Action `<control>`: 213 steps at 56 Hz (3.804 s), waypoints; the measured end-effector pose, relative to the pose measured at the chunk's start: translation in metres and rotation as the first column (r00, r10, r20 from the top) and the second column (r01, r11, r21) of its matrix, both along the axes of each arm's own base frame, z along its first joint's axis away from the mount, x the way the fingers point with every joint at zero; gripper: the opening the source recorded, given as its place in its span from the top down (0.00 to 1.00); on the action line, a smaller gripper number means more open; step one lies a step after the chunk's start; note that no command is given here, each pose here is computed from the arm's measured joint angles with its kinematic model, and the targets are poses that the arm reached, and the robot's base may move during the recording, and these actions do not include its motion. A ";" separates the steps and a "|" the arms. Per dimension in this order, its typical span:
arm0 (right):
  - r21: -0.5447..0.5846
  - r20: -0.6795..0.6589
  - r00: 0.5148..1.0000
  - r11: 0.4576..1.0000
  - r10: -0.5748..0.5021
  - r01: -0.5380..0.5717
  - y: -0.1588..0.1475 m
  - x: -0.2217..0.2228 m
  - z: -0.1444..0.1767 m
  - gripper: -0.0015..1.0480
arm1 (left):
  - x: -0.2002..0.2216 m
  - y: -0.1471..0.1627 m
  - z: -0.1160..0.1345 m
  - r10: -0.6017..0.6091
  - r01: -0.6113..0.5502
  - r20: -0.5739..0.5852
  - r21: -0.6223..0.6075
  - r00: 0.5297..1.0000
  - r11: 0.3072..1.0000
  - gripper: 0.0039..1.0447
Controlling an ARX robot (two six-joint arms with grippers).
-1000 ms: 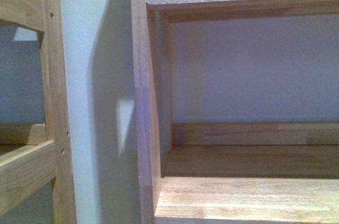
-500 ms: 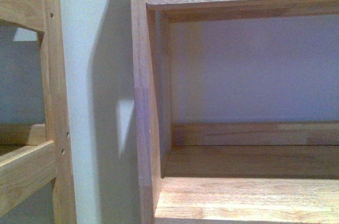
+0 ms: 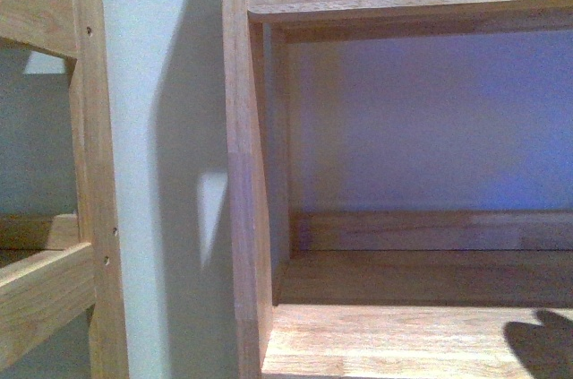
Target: Put away toys
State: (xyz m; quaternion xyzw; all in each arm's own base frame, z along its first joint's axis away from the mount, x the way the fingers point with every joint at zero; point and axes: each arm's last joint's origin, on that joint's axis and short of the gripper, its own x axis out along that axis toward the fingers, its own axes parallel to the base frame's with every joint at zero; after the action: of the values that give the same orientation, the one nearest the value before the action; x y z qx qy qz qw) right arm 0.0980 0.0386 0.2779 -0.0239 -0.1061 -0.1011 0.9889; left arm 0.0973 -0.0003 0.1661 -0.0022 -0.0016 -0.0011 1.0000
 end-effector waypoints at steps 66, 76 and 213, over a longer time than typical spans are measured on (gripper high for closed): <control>-0.137 0.281 0.959 0.991 0.036 0.003 0.035 0.002 0.180 0.93 | 0.000 0.000 0.000 0.000 0.000 0.000 0.000 1.000 1.000 0.06; -0.150 0.336 0.940 0.989 0.062 -0.011 0.038 0.001 0.214 0.93 | 0.000 0.000 0.000 0.000 0.000 0.000 0.000 1.000 1.000 0.06; 0.196 0.127 0.900 0.879 0.417 -0.435 0.090 0.250 0.251 0.93 | 0.000 0.000 0.000 0.000 0.000 0.000 0.000 1.000 1.000 0.06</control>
State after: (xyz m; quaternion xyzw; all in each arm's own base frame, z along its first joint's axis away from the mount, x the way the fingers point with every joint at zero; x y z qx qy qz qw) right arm 0.3480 0.1289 0.5288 0.1136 -0.1368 0.1067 0.9783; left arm 0.0973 -0.0003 0.1661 -0.0022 -0.0016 -0.0013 1.0000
